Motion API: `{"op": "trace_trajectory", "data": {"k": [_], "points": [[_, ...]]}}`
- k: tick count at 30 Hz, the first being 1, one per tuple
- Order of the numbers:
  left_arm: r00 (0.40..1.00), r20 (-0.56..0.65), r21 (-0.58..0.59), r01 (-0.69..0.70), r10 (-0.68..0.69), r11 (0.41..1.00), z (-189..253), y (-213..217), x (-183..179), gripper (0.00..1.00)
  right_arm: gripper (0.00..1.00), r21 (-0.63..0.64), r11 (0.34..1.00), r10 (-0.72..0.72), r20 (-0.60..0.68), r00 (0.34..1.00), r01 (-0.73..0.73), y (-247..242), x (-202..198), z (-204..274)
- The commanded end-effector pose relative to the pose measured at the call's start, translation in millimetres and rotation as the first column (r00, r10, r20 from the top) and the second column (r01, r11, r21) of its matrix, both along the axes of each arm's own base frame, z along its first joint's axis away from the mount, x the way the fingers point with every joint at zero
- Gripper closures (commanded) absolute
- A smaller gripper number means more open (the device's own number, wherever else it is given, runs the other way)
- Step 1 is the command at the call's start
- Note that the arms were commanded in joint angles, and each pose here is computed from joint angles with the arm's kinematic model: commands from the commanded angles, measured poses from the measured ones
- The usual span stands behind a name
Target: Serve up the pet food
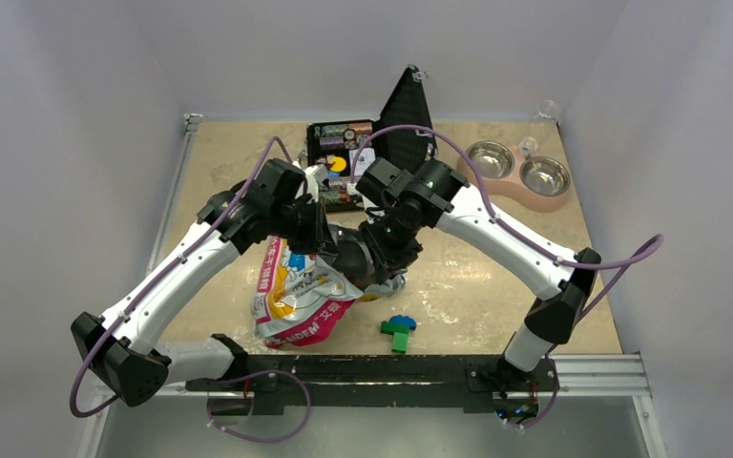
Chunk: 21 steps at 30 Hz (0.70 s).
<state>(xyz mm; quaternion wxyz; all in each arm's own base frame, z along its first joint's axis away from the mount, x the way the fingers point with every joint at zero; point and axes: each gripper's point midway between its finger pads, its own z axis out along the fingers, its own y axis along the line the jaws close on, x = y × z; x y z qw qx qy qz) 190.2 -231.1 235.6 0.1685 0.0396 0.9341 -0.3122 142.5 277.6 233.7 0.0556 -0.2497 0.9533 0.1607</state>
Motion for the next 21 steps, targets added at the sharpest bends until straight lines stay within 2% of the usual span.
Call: {"op": "trace_trajectory", "data": {"k": [1, 4, 8, 11, 14, 16, 17, 21], "points": [[0.995, 0.073, -0.316, 0.089, -0.070, 0.945, 64, -37, -15, 1.00, 1.00, -0.079, 0.996, -0.029, 0.175, 0.984, 0.043, -26, 32, 14], [0.995, 0.056, -0.361, 0.095, -0.081, 0.928, 67, -45, -15, 1.00, 1.00, -0.041, 0.999, 0.011, 0.121, 0.993, -0.006, -9, 21, 9], [0.994, 0.071, -0.357, 0.109, -0.089, 0.928, 70, -47, -12, 1.00, 1.00, 0.086, 0.996, 0.034, 0.029, 0.999, -0.037, 16, 11, -1], [0.993, 0.066, -0.331, 0.115, -0.098, 0.937, 66, -45, -12, 1.00, 1.00, 0.052, 0.999, 0.013, -0.033, 0.999, -0.012, 3, 21, -19], [0.992, 0.059, -0.296, 0.125, -0.112, 0.947, 61, -41, -14, 1.00, 1.00, -0.032, 0.999, 0.014, -0.013, 1.000, -0.014, -15, 30, -38], [0.991, 0.060, -0.281, 0.131, -0.119, 0.951, 59, -39, -15, 1.00, 1.00, -0.034, 0.999, 0.037, -0.024, 0.999, -0.038, -9, 35, -46], [0.991, 0.060, -0.279, 0.134, -0.121, 0.951, 59, -39, -15, 1.00, 1.00, -0.014, 0.999, 0.048, -0.027, 0.998, -0.048, 1, 39, -49], [0.995, 0.037, -0.283, 0.100, -0.093, 0.954, 63, -42, -9, 1.00, 1.00, 0.218, 0.964, 0.165, -0.040, 0.986, -0.152, 85, 53, -60]]}}
